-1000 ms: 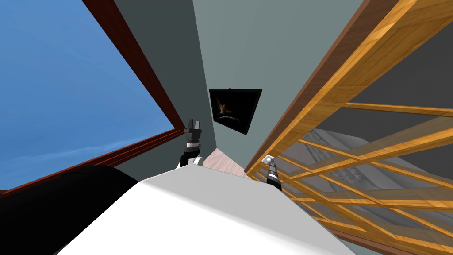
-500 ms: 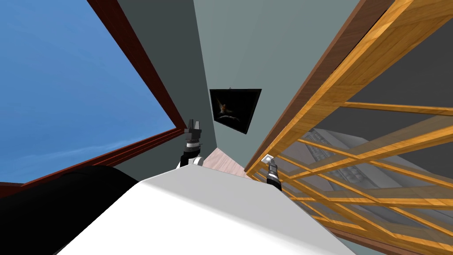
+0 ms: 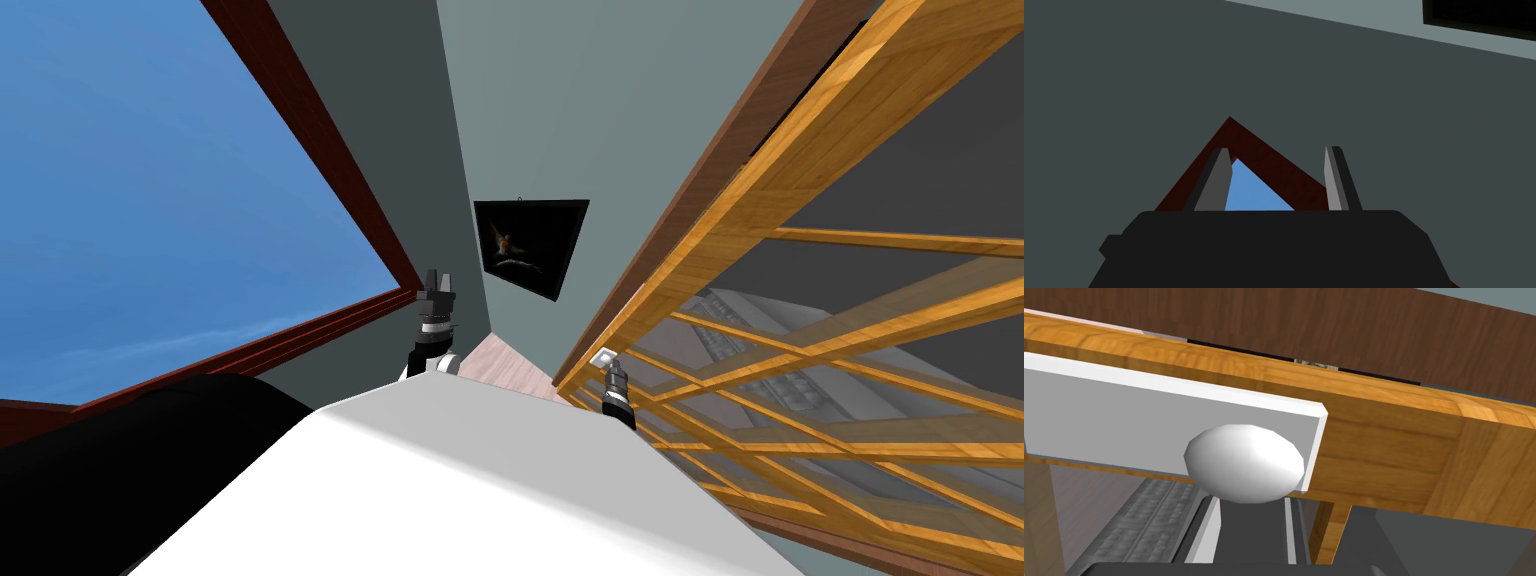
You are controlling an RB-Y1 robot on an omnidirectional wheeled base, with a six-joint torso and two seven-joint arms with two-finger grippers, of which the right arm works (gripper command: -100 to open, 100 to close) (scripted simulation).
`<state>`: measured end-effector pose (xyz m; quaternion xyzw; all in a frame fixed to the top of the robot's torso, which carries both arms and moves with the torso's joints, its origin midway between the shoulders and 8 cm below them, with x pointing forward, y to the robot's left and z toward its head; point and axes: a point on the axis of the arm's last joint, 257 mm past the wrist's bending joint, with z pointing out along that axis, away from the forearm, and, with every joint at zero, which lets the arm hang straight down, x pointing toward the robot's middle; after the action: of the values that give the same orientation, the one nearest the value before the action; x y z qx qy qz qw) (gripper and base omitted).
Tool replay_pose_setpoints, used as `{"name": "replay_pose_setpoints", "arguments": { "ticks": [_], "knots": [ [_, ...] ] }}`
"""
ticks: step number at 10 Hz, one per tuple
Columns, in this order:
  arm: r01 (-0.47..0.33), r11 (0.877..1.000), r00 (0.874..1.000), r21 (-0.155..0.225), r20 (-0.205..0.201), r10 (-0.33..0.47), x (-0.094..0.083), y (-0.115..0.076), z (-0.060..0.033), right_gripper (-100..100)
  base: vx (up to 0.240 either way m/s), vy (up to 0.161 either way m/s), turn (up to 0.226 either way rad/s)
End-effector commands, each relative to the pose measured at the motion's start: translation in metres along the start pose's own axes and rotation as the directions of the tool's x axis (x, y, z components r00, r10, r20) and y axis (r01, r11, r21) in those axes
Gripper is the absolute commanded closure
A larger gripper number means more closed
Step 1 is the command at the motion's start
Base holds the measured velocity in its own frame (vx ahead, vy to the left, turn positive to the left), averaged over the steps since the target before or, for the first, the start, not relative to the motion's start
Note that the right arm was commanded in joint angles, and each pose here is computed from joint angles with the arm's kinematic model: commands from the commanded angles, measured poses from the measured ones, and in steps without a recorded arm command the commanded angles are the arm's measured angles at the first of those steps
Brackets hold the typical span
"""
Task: Pull the door open
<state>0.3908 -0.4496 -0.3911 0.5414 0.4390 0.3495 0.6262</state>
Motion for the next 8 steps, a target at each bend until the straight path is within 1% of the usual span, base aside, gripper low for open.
{"name": "replay_pose_setpoints", "arguments": {
  "ticks": [1,2,3,4,5,7,8],
  "knots": [
    [-0.041,0.999,0.999,-0.008,-0.019,0.040,0.0125,0.0026,0.0005,100,-0.023,-0.005,0.022],
    [-0.082,0.997,0.996,-0.008,-0.021,0.082,0.0128,0.0027,0.0011,100,-0.022,0.000,0.021],
    [-0.087,0.996,0.996,-0.008,-0.021,0.087,0.0128,0.0027,0.0011,100,-0.023,-0.003,0.009],
    [-0.130,0.991,0.991,-0.007,-0.022,0.130,0.0132,0.0029,0.0017,100,-0.031,-0.006,0.013],
    [-0.133,0.991,0.991,-0.007,-0.022,0.133,0.0132,0.0029,0.0017,100,-0.026,-0.005,0.030],
    [-0.207,0.978,0.978,-0.005,-0.024,0.207,0.0139,0.0030,0.0028,100,-0.033,0.001,0.017],
    [-0.225,0.974,0.974,-0.005,-0.024,0.225,0.0139,0.0030,0.0028,100,-0.034,-0.001,0.010]
  ]
}}
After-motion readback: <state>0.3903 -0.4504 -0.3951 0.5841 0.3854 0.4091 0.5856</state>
